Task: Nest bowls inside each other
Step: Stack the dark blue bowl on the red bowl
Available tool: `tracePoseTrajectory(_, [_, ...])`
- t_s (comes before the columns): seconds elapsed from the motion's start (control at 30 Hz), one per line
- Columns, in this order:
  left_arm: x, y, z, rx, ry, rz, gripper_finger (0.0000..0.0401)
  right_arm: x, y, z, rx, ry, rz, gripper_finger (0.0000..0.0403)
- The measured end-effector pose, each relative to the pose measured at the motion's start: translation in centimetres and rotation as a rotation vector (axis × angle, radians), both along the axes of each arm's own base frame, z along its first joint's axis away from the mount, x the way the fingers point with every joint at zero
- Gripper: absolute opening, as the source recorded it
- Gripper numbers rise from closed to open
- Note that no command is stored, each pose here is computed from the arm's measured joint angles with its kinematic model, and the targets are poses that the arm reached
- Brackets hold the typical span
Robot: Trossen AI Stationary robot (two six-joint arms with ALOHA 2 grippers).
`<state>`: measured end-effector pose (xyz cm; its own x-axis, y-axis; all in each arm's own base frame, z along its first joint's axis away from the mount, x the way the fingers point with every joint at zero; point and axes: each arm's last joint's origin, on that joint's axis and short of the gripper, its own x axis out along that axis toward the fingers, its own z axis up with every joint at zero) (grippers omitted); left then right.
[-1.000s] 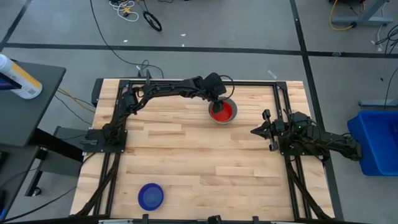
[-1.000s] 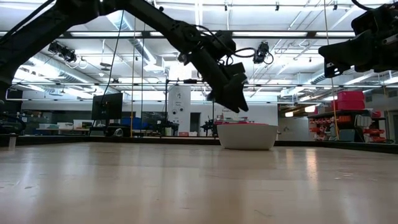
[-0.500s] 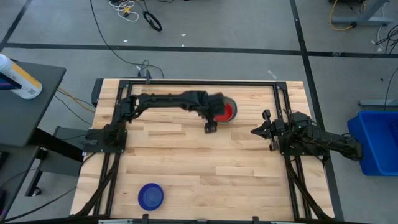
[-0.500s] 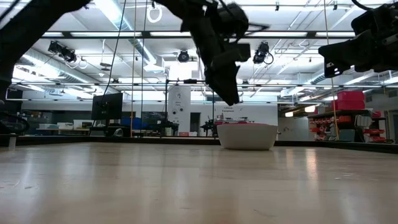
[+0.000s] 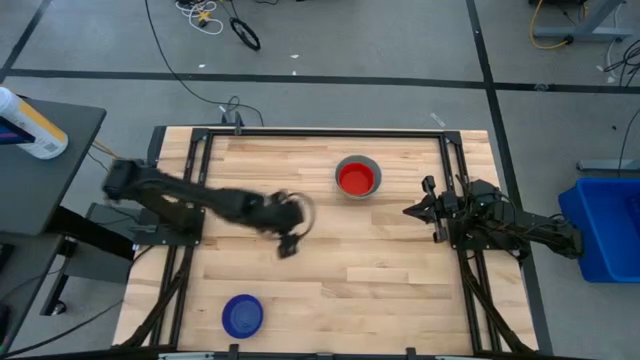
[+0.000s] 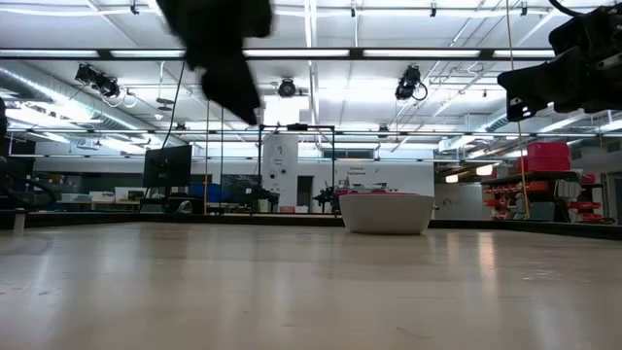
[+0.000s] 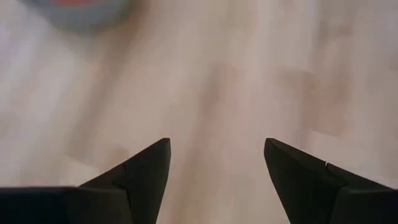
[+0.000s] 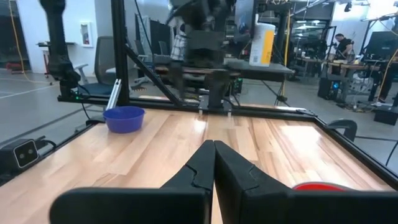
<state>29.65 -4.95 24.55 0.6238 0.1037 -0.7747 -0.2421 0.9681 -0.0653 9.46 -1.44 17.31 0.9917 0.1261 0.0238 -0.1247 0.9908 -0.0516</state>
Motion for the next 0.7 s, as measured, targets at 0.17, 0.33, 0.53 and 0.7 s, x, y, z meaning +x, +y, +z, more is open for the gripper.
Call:
tracePoseTrajectory(0.17, [-4.4,-4.7,-1.8,-0.144,-0.094,0.037,0.0265,0.0,0.0,0.0,0.0,0.0,0.0,0.0012])
tracePoseTrajectory(0.33, [-6.2,-9.4,-3.0,-0.246,-0.068,0.037,0.0265,0.0,0.0,0.0,0.0,-0.001,0.001,0.0012])
tracePoseTrajectory(0.53, [-8.8,-13.2,-5.4,-0.309,0.061,0.097,0.0265,0.1,0.0,-0.1,0.003,0.01,0.0,0.0012])
tracePoseTrajectory(0.7, [-10.8,-14.8,-6.1,-0.326,0.101,0.146,0.0265,0.1,0.0,-0.1,0.003,0.012,0.0,0.0012])
